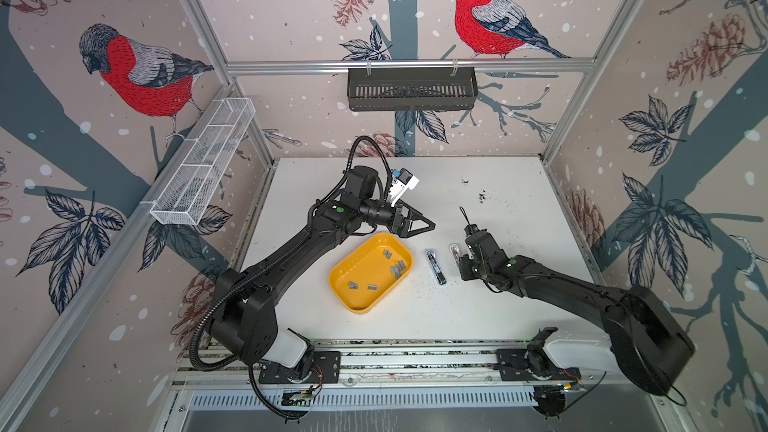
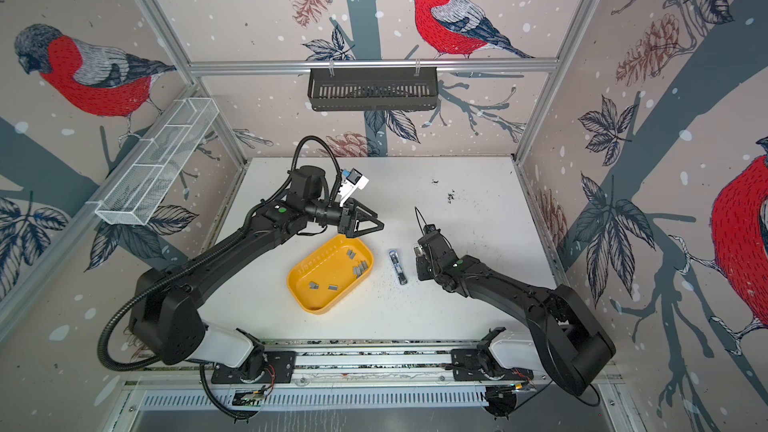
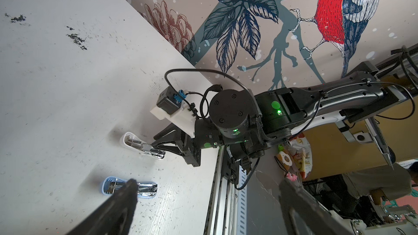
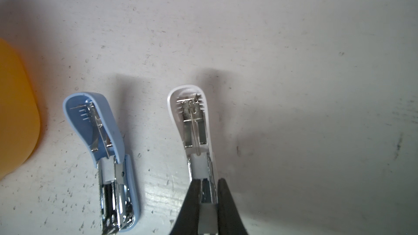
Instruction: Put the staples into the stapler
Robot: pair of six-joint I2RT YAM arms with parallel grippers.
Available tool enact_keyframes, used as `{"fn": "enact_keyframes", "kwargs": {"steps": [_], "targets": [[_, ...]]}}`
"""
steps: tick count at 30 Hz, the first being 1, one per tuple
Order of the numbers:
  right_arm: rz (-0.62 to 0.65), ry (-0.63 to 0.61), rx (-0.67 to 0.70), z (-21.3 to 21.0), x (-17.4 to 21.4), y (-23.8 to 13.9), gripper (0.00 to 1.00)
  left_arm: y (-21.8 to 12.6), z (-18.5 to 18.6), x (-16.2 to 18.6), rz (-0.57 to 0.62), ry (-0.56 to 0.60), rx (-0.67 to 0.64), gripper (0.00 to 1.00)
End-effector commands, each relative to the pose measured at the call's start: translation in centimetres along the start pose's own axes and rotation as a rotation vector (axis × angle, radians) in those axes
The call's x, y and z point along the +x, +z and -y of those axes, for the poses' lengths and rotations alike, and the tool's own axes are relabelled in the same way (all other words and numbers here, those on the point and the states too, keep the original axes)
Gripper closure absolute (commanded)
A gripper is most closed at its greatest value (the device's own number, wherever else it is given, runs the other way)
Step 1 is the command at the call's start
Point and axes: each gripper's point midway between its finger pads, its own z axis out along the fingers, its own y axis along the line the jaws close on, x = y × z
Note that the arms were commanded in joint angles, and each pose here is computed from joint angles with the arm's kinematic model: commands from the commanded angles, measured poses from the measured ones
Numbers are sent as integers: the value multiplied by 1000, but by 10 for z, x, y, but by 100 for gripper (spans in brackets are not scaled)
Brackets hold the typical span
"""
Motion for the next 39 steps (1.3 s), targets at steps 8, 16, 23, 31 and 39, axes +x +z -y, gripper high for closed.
{"fn": "enact_keyframes", "kwargs": {"steps": [8, 16, 23, 31, 39], "targets": [[-1, -28, 23, -2, -2, 2, 90, -1, 6, -2, 1, 26, 17, 3], [-10, -31, 24, -3, 0, 4, 91, -1, 6, -2, 0, 27, 21, 3], [-18, -34, 26, -4, 2, 5, 91, -1, 7, -2, 1, 29, 22, 3], [-22, -35, 7, -8, 5, 5, 91, -1, 7, -2, 1, 30, 23, 3], [-4, -31, -39, -15, 5, 1, 91, -1, 8, -2, 2, 29, 22, 3]]}}
